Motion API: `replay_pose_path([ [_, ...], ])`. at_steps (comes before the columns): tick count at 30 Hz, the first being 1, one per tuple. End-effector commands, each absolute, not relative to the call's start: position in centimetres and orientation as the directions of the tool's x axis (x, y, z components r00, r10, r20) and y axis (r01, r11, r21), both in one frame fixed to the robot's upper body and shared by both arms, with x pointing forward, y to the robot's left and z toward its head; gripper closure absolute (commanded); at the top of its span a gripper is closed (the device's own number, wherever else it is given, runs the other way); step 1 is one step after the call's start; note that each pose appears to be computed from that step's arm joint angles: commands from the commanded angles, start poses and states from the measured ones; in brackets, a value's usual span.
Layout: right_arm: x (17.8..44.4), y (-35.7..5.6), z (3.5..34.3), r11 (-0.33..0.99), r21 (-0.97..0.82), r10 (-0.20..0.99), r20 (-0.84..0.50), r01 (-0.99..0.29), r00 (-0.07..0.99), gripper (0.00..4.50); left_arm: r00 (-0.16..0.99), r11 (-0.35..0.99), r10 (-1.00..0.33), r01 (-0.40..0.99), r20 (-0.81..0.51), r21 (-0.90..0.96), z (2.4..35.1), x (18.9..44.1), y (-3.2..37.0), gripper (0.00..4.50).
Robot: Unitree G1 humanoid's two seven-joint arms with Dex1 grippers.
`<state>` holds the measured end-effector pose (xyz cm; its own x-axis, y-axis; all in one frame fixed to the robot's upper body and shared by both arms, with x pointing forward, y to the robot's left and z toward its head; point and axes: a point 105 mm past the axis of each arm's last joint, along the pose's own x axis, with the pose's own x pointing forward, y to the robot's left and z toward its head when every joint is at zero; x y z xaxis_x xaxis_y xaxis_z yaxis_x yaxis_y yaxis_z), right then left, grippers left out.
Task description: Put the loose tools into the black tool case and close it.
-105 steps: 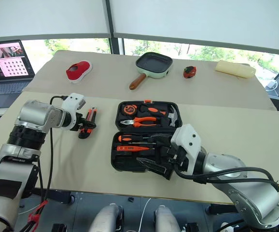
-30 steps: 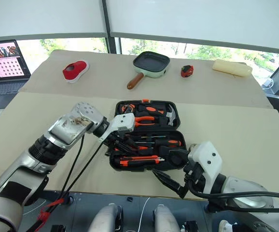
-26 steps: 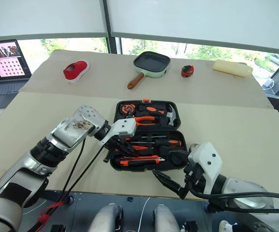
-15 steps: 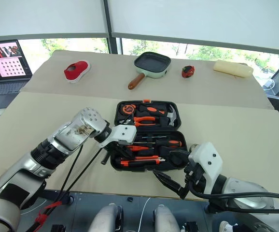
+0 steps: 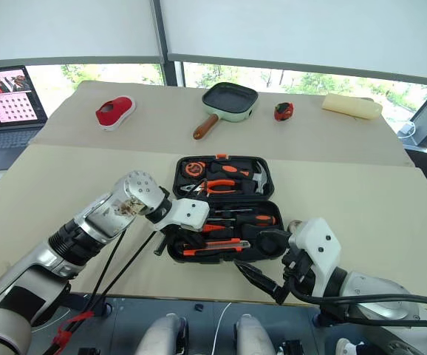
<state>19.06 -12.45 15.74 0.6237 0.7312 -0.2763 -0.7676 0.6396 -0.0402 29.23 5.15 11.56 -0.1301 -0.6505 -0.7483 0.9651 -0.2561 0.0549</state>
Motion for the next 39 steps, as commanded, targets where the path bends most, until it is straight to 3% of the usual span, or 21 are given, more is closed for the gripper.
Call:
replay_pose_path([
  [1, 19.3, -13.8, 16.5, 0.667, -0.095, 0.698, -0.268, -0.739, 0.664, 0.00, -0.105, -0.140, -0.815, 0.990, -0.570, 0.017, 16.1, 30.9, 4.9, 3.40],
  [6, 19.1, -18.2, 16.9, 0.766, -0.093, 0.591, -0.291, -0.637, 0.753, 0.00, -0.005, -0.018, -0.936, 0.999, -0.353, 0.034, 21.3, 33.1, 8.0, 1.62],
  [8, 18.5, -20.0, 16.9, 0.791, -0.099, 0.551, -0.315, -0.604, 0.773, 0.00, 0.008, -0.009, -0.956, 0.998, -0.292, 0.056, 22.6, 33.0, 9.4, 1.03],
  [9, 18.0, -21.0, 16.9, 0.803, -0.102, 0.529, -0.332, -0.587, 0.781, 0.00, 0.015, -0.006, -0.963, 0.997, -0.268, 0.076, 23.2, 32.7, 10.2, 0.53],
  [11, 17.2, -22.3, 17.0, 0.815, -0.104, 0.505, -0.355, -0.570, 0.787, 0.00, 0.023, -0.002, -0.968, 0.995, -0.248, 0.102, 23.7, 32.3, 11.2, 0.07],
  [17, 16.1, -26.1, 16.3, 0.835, -0.112, 0.445, -0.440, -0.539, 0.780, 0.00, -0.009, -0.033, -0.977, 0.993, -0.213, 0.110, 24.9, 28.4, 13.5, 0.07],
  [24, 20.8, -25.0, 14.3, 0.750, -0.168, 0.501, -0.487, -0.640, 0.715, 0.00, -0.085, -0.107, -0.955, 0.992, -0.285, 0.064, 22.8, 26.0, 12.9, 0.07],
  [28, 23.7, -23.6, 12.6, 0.658, -0.224, 0.529, -0.541, -0.719, 0.653, 0.00, -0.059, -0.092, -0.949, 0.991, -0.311, 0.093, 22.1, 25.8, 12.2, 0.07],
  [37, 26.6, -23.4, 9.8, 0.625, -0.225, 0.508, -0.610, -0.747, 0.608, 0.00, -0.071, -0.107, -0.950, 0.989, -0.303, 0.103, 21.7, 24.6, 11.6, 0.07],
  [38, 26.7, -23.3, 9.4, 0.619, -0.222, 0.505, -0.622, -0.753, 0.599, 0.50, -0.072, -0.108, -0.950, 0.989, -0.303, 0.102, 21.6, 24.5, 11.6, 0.00],
  [39, 26.8, -23.3, 9.2, 0.614, -0.223, 0.506, -0.625, -0.757, 0.594, 0.58, -0.073, -0.108, -0.950, 0.989, -0.303, 0.101, 21.7, 24.4, 11.6, 0.00],
])
